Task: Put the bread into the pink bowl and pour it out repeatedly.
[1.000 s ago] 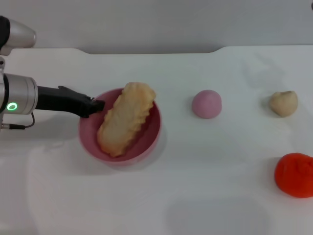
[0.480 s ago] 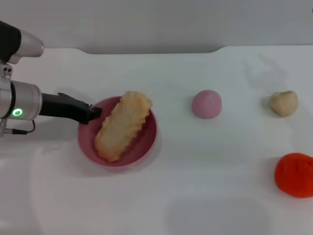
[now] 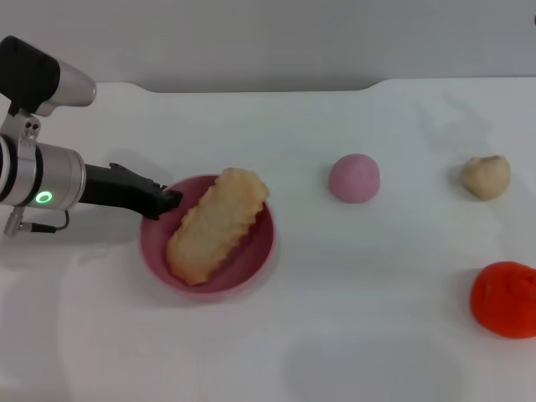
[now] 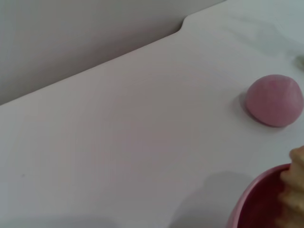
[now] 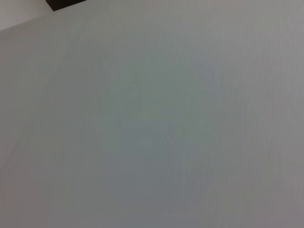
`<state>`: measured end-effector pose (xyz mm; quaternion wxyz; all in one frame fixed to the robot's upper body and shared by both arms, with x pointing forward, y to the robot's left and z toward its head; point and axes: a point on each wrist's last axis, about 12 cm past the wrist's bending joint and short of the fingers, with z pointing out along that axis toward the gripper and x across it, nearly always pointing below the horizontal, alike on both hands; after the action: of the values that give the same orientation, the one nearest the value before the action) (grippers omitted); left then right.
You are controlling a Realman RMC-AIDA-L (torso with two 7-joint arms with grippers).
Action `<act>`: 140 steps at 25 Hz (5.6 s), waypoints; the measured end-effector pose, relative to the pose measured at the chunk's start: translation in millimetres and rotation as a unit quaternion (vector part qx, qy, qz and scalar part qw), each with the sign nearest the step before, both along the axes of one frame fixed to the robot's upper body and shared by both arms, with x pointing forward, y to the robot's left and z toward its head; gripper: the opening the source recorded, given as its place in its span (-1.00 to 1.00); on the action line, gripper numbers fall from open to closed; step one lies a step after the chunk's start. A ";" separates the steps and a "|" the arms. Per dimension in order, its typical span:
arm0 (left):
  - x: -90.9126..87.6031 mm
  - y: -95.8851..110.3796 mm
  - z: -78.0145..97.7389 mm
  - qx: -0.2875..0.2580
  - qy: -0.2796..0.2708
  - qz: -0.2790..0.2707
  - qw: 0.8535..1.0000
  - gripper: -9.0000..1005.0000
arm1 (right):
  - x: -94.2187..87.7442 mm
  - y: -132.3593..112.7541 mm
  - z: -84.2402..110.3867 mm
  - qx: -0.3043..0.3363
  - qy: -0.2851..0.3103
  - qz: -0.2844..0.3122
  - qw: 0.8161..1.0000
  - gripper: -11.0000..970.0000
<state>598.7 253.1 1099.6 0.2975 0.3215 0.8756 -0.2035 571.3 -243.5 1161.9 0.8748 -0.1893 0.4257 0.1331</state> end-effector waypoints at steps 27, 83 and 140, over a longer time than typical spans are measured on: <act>8.7 18.5 62.7 -0.060 -0.117 0.049 0.990 0.09 | 0.8 -2.9 -6.0 0.007 0.013 -0.007 1.000 0.01; -55.5 104.0 -27.1 -0.137 -0.537 0.411 0.724 0.07 | 20.1 -76.3 -42.5 0.086 0.078 -0.293 0.949 0.01; -49.7 99.0 -23.0 -0.135 -0.545 0.392 0.729 0.07 | 25.5 -71.8 -41.9 0.087 0.083 -0.288 0.950 0.01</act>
<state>549.0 352.2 1076.6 0.8170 -0.0384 0.5748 0.0257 596.8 -315.3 1120.0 0.8507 0.0296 0.5197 -0.0733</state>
